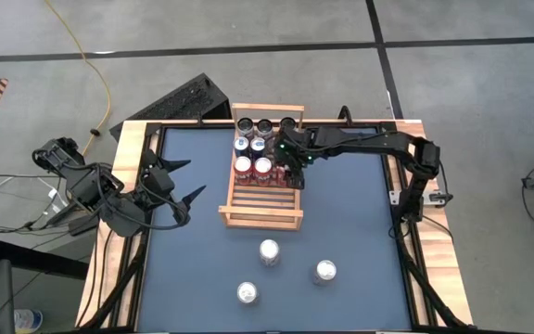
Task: Place canned beverage on shelf
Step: Put the orange soda can on the shelf aligned with the other orange soda cans
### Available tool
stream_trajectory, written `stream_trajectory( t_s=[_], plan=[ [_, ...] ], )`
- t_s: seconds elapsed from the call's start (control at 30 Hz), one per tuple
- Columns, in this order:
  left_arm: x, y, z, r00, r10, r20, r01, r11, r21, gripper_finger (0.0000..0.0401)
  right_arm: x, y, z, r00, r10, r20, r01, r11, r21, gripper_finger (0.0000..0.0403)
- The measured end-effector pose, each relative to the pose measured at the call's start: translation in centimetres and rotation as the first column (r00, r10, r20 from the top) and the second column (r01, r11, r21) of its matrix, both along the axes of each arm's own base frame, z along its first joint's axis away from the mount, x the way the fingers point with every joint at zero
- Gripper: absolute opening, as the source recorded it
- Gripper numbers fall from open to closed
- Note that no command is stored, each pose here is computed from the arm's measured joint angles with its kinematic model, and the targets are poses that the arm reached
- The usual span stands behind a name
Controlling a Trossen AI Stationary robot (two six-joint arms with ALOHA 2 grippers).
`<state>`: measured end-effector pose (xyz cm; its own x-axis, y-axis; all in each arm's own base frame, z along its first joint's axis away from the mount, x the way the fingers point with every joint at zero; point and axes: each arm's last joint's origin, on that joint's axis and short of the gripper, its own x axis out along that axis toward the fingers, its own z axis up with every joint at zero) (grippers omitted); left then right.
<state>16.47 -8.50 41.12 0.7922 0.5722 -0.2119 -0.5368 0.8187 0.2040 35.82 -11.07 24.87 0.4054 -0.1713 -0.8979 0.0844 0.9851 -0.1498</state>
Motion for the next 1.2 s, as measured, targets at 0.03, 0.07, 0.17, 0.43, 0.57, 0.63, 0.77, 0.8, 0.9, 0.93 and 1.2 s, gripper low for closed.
stream_trajectory(
  t_s=[0.03, 0.07, 0.17, 0.43, 0.57, 0.63, 0.77, 0.8, 0.9, 0.93, 1.2],
  plan=[
    [0.00, 0.00, 0.00, 1.000, 0.000, 0.000, 0.000, 1.000, 0.000, 0.0334, -0.05, -0.06, -0.06, 1.000, -0.002, -0.006, 0.002, 1.000, 0.003, 0.0249],
    [0.00, 0.00, 0.01, 1.000, 0.000, 0.001, 0.000, 1.000, -0.001, 0.0334, -0.10, -0.16, -0.07, 1.000, -0.006, -0.007, 0.006, 1.000, 0.004, 0.0249],
    [0.01, -0.01, 0.00, 1.000, 0.000, 0.001, 0.000, 1.000, -0.001, 0.0334, -0.05, -0.38, -0.01, 1.000, -0.012, 0.006, 0.012, 1.000, 0.001, 0.0249],
    [0.00, -0.01, 0.00, 1.000, 0.000, 0.002, 0.000, 1.000, -0.003, 0.0334, 0.08, -0.98, -0.47, 1.000, -0.018, 0.009, 0.018, 1.000, 0.021, 0.0249],
    [0.01, 0.00, 0.01, 1.000, 0.000, 0.003, 0.000, 1.000, -0.004, 0.0334, 0.04, -0.95, -0.46, 1.000, -0.014, 0.005, 0.014, 1.000, 0.020, 0.0249],
    [0.00, -0.01, 0.01, 1.000, 0.000, 0.003, 0.000, 1.000, -0.004, 0.0334, 0.06, -0.94, -0.47, 1.000, -0.010, 0.005, 0.010, 1.000, 0.018, 0.0249],
    [0.01, -0.01, 0.00, 1.000, 0.000, 0.001, 0.000, 1.000, -0.002, 0.0334, -0.01, -0.92, -0.51, 1.000, -0.011, -0.003, 0.011, 1.000, 0.021, 0.0249],
    [0.01, -0.01, 0.00, 1.000, 0.000, 0.001, 0.000, 1.000, -0.001, 0.0334, -0.04, -0.91, -0.52, 1.000, -0.010, -0.006, 0.010, 1.000, 0.022, 0.0249],
    [0.00, 0.00, 0.02, 1.000, 0.000, 0.001, 0.000, 1.000, -0.001, 0.0334, -0.05, -0.91, -0.52, 1.000, -0.009, -0.007, 0.010, 1.000, 0.022, 0.0250],
    [0.00, 0.00, 0.01, 1.000, 0.000, 0.001, 0.000, 1.000, -0.001, 0.0334, -0.05, -0.91, -0.52, 1.000, -0.009, -0.007, 0.010, 1.000, 0.022, 0.0250],
    [0.01, 0.00, 0.01, 1.000, 0.000, 0.001, 0.000, 1.000, 0.000, 0.0334, -0.01, -0.70, -0.54, 1.000, -0.017, -0.010, 0.017, 1.000, 0.026, 0.0278]
  ],
)
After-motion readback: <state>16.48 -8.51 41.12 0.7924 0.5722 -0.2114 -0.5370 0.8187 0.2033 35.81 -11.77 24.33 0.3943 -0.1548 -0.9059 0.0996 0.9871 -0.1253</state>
